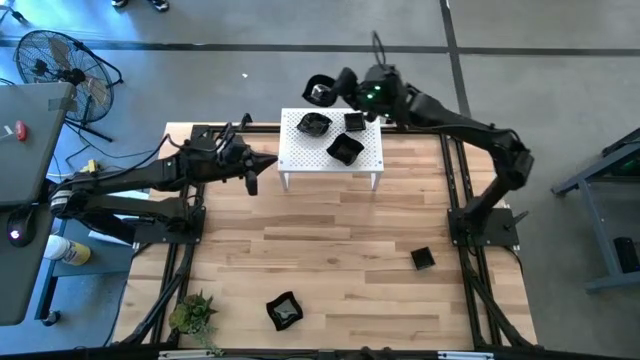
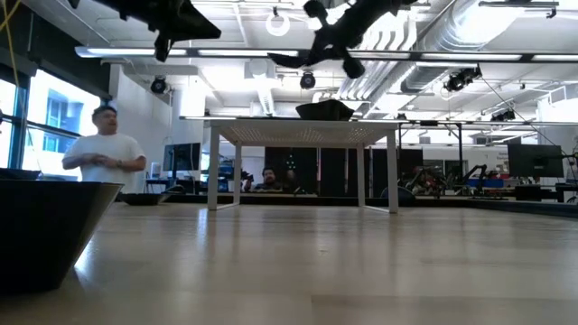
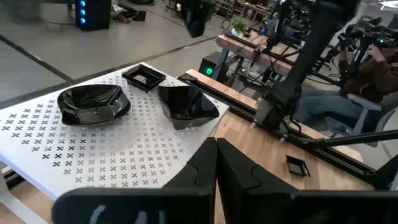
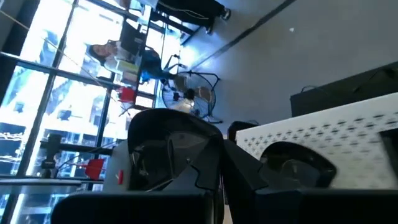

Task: Pick & Place Mini shaped plates
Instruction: Stack the leaf-shaped plate on top of the stacked leaf-shaped plate on the shelf

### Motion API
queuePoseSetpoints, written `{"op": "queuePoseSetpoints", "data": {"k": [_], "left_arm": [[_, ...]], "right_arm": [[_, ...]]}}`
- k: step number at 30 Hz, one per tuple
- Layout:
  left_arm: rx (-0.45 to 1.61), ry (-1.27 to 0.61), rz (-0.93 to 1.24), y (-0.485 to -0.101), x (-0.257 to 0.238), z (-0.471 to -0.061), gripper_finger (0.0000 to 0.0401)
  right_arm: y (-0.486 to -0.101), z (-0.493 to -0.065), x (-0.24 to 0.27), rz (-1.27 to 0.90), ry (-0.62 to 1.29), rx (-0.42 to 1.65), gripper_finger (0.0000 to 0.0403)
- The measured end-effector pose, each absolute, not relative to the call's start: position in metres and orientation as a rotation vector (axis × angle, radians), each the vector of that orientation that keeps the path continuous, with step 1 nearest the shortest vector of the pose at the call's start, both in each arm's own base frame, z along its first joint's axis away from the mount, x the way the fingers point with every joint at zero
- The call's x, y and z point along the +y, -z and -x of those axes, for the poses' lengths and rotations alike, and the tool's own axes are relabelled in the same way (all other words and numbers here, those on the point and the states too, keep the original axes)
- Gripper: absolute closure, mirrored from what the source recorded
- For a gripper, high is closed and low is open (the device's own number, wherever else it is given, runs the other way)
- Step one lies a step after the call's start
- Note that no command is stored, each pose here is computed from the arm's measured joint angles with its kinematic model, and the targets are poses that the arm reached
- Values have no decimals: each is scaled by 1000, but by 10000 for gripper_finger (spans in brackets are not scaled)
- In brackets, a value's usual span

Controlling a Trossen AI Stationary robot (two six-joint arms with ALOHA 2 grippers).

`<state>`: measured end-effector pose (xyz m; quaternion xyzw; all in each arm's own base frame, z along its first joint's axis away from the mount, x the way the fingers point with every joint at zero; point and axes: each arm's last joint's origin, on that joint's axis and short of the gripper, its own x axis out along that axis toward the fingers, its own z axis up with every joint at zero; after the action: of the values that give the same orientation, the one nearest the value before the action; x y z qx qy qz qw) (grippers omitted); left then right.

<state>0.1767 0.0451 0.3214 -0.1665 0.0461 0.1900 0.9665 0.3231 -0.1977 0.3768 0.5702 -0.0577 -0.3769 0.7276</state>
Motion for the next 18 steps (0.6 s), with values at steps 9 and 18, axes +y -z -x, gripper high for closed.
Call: {"op": "queuePoseSetpoints", "data": {"k": [9, 18], "left_arm": [[94, -365, 343, -322, 44, -176, 401], [94, -362, 346, -322, 44, -176, 401]], "right_arm": [[-347, -356, -206, -1381, 846, -35, 391], [-332, -355, -206, -1398, 935, 19, 391]]}}
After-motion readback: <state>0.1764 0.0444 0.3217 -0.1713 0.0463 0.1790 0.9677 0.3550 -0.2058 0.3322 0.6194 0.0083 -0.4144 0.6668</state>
